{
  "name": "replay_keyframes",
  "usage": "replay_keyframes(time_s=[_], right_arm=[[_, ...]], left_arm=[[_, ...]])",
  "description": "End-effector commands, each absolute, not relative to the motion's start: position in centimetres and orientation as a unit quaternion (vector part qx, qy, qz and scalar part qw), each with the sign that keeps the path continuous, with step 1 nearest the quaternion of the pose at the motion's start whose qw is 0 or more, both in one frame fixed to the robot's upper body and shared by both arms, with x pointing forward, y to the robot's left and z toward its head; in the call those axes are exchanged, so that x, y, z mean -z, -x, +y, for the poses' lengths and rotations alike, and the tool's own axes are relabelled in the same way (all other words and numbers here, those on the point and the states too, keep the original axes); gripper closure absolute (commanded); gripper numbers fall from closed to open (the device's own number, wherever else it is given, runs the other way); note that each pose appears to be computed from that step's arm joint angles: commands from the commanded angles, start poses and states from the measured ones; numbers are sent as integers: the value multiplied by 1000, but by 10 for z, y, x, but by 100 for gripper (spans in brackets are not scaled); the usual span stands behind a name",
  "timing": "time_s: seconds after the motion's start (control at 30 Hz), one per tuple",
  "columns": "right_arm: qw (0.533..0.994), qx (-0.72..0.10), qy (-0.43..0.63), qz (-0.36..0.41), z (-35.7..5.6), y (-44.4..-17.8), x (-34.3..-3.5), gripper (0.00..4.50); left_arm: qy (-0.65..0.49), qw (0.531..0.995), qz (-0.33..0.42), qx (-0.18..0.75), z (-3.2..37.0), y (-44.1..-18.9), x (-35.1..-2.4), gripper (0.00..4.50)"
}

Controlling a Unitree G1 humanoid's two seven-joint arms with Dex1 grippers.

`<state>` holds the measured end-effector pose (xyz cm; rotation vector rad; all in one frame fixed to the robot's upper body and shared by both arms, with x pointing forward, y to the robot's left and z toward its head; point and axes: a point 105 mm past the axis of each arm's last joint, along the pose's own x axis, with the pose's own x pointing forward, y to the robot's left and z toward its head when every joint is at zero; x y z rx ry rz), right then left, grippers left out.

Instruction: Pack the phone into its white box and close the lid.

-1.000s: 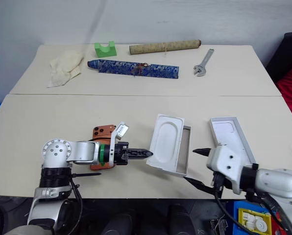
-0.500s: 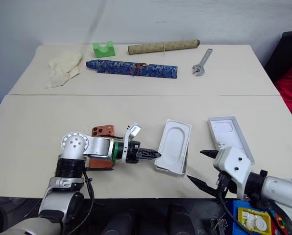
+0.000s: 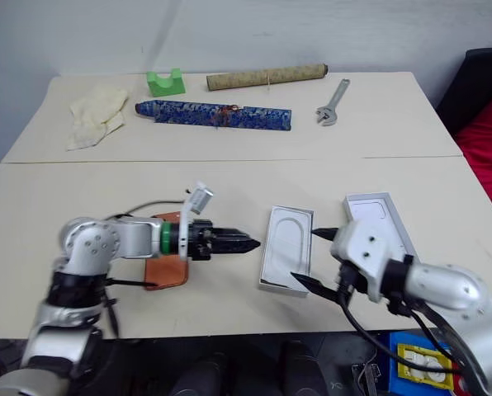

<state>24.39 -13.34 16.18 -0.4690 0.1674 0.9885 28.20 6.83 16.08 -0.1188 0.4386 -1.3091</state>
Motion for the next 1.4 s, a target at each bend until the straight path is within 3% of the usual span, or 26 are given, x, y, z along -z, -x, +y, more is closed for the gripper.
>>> replay_keyframes(time_s=[0.03, 0.2, 0.33, 0.57, 0.97, 1.13, 1.3, 1.4], right_arm=[[845, -465, 246, 94, -128, -262, -152, 125], [838, -432, 314, 114, -131, -297, -135, 295], [817, -413, 384, 122, -137, -320, -126, 437], [773, -380, 495, 118, -161, -342, -129, 445], [789, -460, 401, 64, -108, -325, -154, 445], [773, -560, 299, 5, -61, -301, -173, 445], [742, -591, 317, 6, -40, -302, -154, 445], [729, -602, 326, 4, -23, -308, -146, 445]], left_arm=[[-50, 752, 95, 650, 73, -278, -169, 0], [-172, 719, 1, 673, 84, -273, -164, 0], [-181, 714, -30, 676, 81, -271, -162, 0], [-161, 715, -30, 679, 81, -267, -164, 0], [-95, 760, 43, 642, 110, -274, -165, 0], [47, 800, 168, 573, 166, -275, -171, 0], [112, 840, 304, 435, 236, -270, -152, 0], [162, 837, 379, 360, 260, -262, -136, 0]])
